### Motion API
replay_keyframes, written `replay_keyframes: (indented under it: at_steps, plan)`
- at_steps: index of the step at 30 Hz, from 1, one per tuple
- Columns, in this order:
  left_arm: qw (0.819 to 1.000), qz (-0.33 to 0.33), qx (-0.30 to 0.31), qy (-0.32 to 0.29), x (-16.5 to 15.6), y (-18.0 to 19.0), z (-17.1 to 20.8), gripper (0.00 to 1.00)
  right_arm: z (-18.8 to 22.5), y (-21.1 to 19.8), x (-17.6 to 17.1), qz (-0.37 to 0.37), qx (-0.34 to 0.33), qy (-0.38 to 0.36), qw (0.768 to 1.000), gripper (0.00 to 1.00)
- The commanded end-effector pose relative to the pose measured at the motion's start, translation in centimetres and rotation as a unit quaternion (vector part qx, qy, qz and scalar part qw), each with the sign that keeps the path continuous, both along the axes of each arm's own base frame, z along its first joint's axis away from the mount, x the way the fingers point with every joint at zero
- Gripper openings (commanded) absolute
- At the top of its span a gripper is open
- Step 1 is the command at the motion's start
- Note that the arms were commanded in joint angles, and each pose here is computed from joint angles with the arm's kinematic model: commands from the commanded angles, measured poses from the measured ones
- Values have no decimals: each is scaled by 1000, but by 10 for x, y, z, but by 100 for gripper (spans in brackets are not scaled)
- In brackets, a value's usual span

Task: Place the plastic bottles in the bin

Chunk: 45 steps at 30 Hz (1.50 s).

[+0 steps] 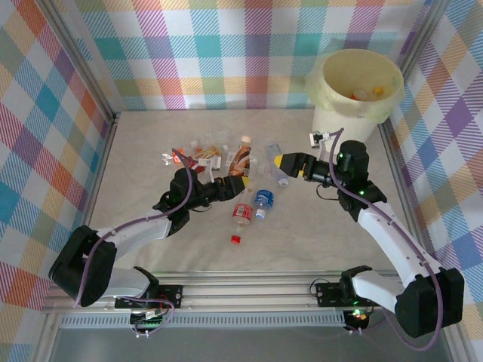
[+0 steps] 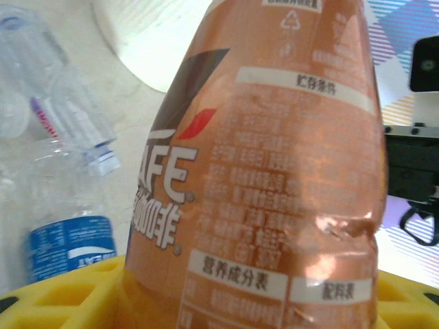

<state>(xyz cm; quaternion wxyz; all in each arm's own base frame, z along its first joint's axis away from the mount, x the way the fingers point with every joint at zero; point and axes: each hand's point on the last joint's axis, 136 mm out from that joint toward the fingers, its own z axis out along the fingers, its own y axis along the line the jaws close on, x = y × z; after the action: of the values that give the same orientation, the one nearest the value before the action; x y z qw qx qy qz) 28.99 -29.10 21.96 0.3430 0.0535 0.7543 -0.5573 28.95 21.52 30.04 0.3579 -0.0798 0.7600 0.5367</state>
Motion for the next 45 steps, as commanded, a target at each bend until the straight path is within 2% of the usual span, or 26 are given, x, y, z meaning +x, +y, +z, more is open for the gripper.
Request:
replay_keyframes:
  at_steps: [1,4,11,19,25,31,39,45]
  plan:
    - [996,-30,-48,-70,-10,-12,53,53,20,13,-11,52,37,-30,998,100]
    - [994,-43,-58,-83,-17,-17,61,53,29,21,-17,74,51,-36,995,100]
    - [989,-82,-72,-101,-36,-26,72,53,29,36,-18,71,35,-54,995,100]
    - [982,-112,-89,-126,-53,-33,85,53,40,59,-29,121,41,-66,990,100]
    - [979,-126,-92,-129,-56,-39,85,53,51,73,-29,132,50,-75,987,100]
    - [979,-122,-100,-126,-56,-39,84,53,39,80,-25,118,41,-57,991,84]
    - [980,-124,-93,-122,-51,-44,80,54,35,85,-35,149,18,-58,987,65]
    - [980,-127,-95,-118,-49,-47,79,54,32,82,-32,134,4,-64,989,53]
